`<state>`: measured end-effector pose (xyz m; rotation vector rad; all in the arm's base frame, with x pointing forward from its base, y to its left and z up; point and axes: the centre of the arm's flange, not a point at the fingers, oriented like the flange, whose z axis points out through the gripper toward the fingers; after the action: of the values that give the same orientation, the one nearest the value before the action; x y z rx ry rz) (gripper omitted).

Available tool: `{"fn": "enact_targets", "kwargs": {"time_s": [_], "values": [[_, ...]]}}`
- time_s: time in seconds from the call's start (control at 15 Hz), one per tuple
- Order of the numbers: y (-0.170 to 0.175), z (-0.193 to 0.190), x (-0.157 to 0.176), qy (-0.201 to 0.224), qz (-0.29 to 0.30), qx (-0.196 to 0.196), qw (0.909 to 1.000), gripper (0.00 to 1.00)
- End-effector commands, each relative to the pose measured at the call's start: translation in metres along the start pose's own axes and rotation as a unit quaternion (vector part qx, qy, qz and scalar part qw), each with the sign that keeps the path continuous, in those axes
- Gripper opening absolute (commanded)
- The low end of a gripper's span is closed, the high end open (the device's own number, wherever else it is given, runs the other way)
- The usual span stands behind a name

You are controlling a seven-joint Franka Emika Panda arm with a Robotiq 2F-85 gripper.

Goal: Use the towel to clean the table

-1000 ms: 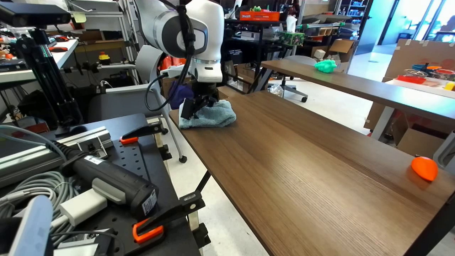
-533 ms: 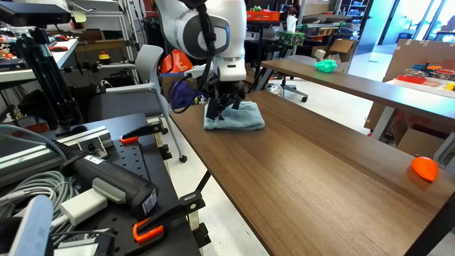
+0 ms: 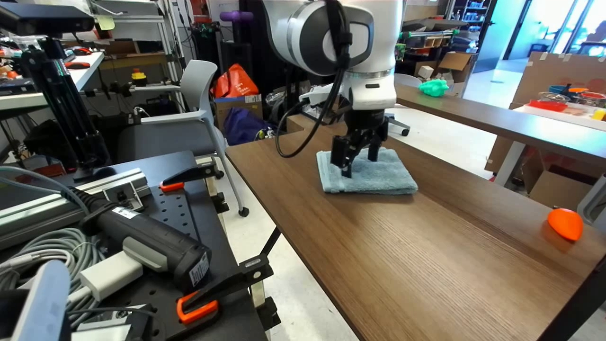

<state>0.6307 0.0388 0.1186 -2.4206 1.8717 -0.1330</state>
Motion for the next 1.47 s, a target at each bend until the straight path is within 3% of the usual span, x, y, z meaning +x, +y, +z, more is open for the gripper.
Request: {"fn": "enact_targets", "kwargs": {"time_s": [0.0, 0.2, 0.4, 0.73, 1.0, 1.4], "values": [[0.016, -0.025, 0.058, 0.019, 0.051, -0.009, 0.9985, 1.0], [0.037, -0.041, 0.098, 0.038, 0.081, -0.006, 0.996, 1.0], [0.049, -0.037, 0.101, 0.041, 0.087, -0.018, 0.9952, 1.0], [0.077, 0.008, 0.025, 0.025, 0.013, -0.08, 0.9964, 1.0], [0.108, 0.027, -0.051, 0.01, -0.081, -0.112, 0.9903, 1.0], [0.114, -0.014, -0.083, -0.001, -0.127, -0.106, 0.9862, 1.0]]}}
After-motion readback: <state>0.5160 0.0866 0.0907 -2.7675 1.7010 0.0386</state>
